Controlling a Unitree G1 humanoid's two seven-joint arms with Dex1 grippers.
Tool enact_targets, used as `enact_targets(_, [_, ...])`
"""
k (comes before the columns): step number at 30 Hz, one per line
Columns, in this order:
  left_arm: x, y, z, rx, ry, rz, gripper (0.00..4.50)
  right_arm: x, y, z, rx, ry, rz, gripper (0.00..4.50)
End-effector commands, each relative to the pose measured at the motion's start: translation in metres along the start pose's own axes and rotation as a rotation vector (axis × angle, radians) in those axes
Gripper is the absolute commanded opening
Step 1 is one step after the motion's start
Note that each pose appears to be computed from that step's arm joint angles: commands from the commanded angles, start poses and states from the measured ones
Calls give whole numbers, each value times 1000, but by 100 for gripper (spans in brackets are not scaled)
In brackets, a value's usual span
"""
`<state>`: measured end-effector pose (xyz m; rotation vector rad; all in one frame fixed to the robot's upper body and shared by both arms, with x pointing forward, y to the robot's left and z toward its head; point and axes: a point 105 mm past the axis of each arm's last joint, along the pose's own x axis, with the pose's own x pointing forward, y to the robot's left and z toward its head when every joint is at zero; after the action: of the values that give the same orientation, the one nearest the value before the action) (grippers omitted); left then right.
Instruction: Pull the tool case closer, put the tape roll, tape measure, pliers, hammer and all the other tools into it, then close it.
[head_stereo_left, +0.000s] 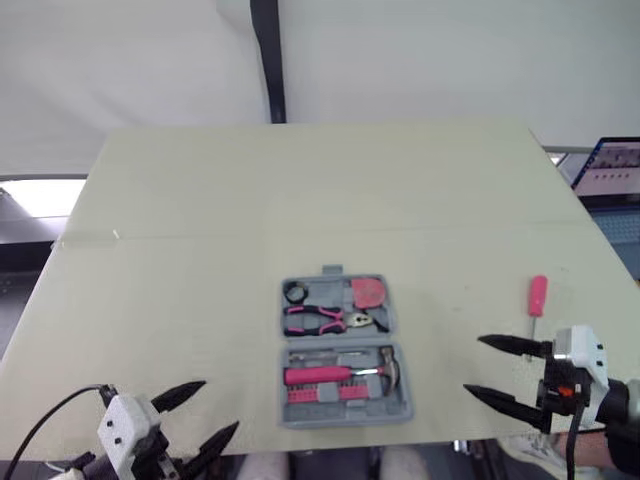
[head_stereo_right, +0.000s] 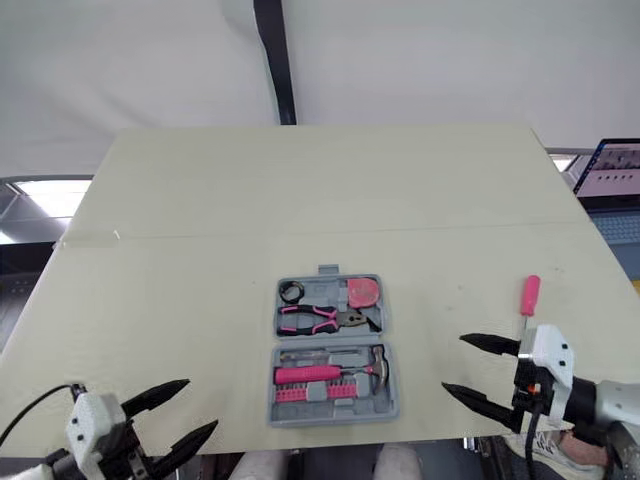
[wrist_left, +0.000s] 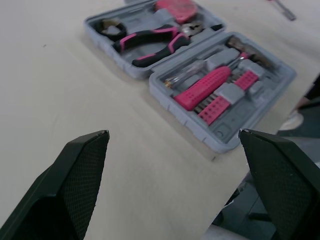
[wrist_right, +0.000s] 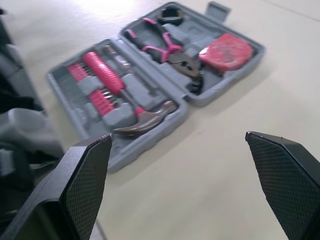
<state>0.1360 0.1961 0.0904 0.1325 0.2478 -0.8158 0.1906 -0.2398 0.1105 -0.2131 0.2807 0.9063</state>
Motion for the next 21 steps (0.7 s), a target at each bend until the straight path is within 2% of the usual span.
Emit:
enact_targets(1, [6, -11, 16, 59, -57, -119, 445, -13, -3, 10, -15, -8, -111, 450])
enact_targets(4, [15, -12, 24, 76, -97, -174, 445, -22, -8, 10, 11, -3, -254, 450])
enact_targets(13, [36, -13, 32, 101, -143, -237, 445, -31, -22, 13, 113, -77, -495, 450])
enact_targets(19, [41, -15, 34, 108, -141, -241, 445, -45, -39, -1, 176, -22, -647, 450])
enact_targets(21, [42, -15, 35, 108, -142, -240, 445, -48, -46, -17, 293, 36, -695, 450])
